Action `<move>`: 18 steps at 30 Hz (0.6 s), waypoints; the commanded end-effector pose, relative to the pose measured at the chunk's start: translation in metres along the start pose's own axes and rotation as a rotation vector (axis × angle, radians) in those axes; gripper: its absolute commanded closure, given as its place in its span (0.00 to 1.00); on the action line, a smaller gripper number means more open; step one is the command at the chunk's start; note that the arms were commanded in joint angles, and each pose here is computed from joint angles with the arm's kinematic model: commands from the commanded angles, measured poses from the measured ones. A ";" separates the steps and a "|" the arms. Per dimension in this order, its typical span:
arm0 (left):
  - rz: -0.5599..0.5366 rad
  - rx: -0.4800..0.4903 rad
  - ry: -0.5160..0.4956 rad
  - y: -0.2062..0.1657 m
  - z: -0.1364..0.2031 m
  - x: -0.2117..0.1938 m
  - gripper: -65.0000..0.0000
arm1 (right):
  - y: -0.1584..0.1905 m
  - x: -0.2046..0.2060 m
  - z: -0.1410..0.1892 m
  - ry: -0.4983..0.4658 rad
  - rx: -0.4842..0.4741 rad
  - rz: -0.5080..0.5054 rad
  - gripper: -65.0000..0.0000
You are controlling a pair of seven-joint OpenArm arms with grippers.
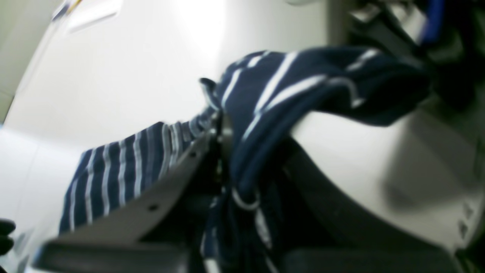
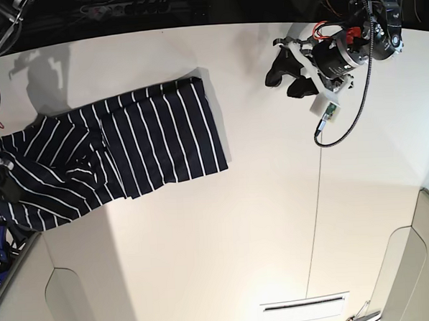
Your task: Fold the T-shirt properly
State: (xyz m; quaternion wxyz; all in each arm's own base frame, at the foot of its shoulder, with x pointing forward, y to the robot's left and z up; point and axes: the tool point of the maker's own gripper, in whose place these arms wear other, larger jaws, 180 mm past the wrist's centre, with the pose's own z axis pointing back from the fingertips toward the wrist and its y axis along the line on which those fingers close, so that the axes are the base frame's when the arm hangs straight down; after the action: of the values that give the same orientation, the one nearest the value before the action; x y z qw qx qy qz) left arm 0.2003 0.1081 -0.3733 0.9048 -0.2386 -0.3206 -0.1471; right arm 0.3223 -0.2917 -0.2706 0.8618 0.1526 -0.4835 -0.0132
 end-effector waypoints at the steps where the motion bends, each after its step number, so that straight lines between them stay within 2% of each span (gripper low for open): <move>1: -0.007 -0.019 -0.030 -0.004 0.000 0.007 0.43 | 0.018 0.021 0.001 -0.059 0.036 0.060 1.00; 6: 0.038 -0.044 -0.005 -0.005 -0.011 -0.009 0.43 | 0.098 0.016 -0.019 -0.034 0.152 0.200 1.00; 9: 0.069 -0.051 0.021 -0.003 -0.018 -0.021 0.43 | 0.143 0.004 -0.033 -0.001 0.235 0.252 1.00; 12: 0.088 -0.049 0.036 0.000 -0.020 -0.028 0.43 | 0.187 -0.020 -0.049 0.067 0.323 0.306 1.00; 18: 0.098 -0.059 0.029 -0.001 -0.020 -0.027 0.43 | 0.254 -0.074 -0.068 0.218 0.442 0.486 1.00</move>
State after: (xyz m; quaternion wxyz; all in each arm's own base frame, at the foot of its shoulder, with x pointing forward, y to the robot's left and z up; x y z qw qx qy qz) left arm 0.1878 0.0982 -0.4068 0.9087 -0.2809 -0.2879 -0.1115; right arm 0.2999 -0.0209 -0.3093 0.8439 0.2108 -0.3768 0.3184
